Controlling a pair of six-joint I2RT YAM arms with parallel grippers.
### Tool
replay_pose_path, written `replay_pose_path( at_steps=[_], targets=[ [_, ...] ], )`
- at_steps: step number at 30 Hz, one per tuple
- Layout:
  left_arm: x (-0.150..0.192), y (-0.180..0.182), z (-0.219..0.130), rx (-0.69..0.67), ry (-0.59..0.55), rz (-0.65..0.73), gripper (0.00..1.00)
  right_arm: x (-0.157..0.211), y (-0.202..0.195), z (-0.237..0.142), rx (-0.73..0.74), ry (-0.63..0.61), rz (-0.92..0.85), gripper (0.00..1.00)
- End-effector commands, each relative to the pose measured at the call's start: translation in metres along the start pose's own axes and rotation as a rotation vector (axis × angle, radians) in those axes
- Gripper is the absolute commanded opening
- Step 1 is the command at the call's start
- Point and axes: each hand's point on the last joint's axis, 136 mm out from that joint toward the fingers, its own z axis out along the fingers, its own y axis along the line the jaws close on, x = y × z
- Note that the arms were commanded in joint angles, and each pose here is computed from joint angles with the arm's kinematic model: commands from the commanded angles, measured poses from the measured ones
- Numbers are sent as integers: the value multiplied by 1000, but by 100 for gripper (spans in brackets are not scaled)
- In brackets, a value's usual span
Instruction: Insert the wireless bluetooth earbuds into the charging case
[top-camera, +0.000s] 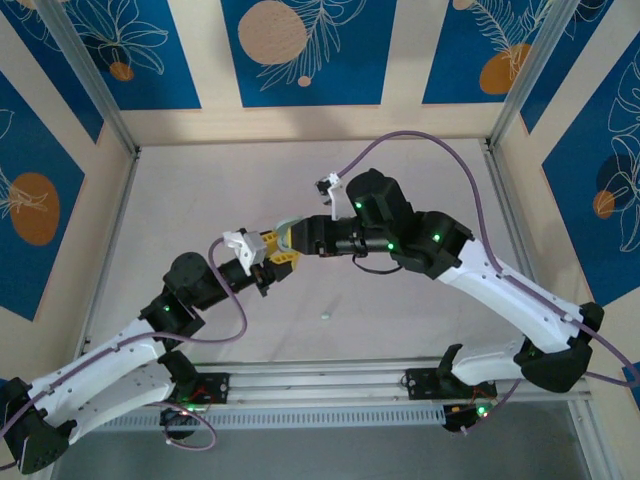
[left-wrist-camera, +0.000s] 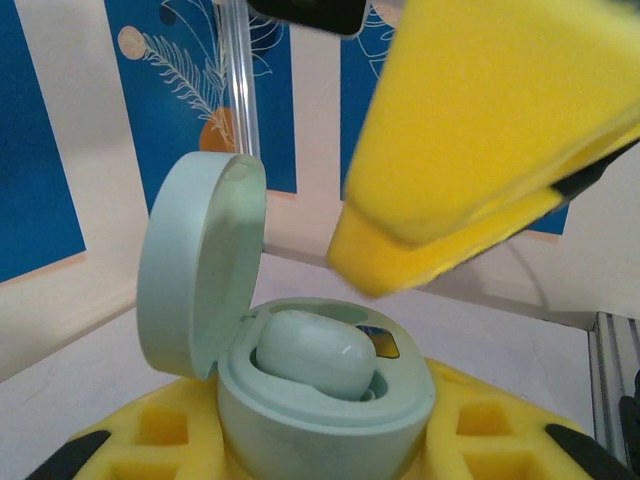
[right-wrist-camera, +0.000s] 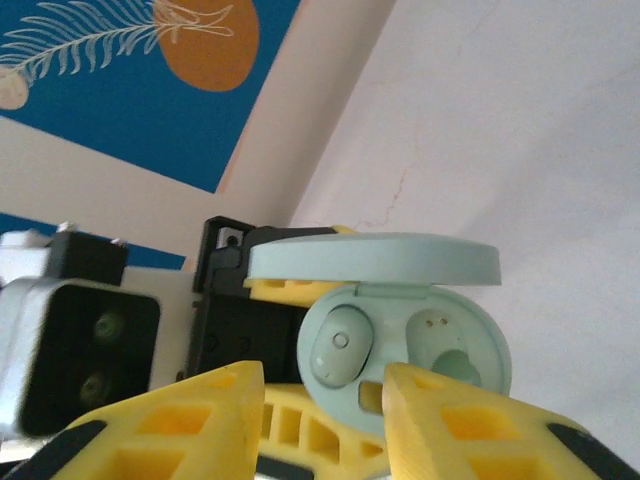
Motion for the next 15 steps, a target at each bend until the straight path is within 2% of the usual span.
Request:
replay_pose_path(
  at_steps=[1,5,15],
  targets=[
    [-16,1,-5,-15,-62,4,30,3,18,-23,-75,-9,-72,31],
    [-17,1,-6,-14,-64,3,30,8,11,-31,-51,-6,-75,23],
    [-19,-7,-2,39,-70,-8,30,8,12,-1,-69,55,-48,21]
  ],
)
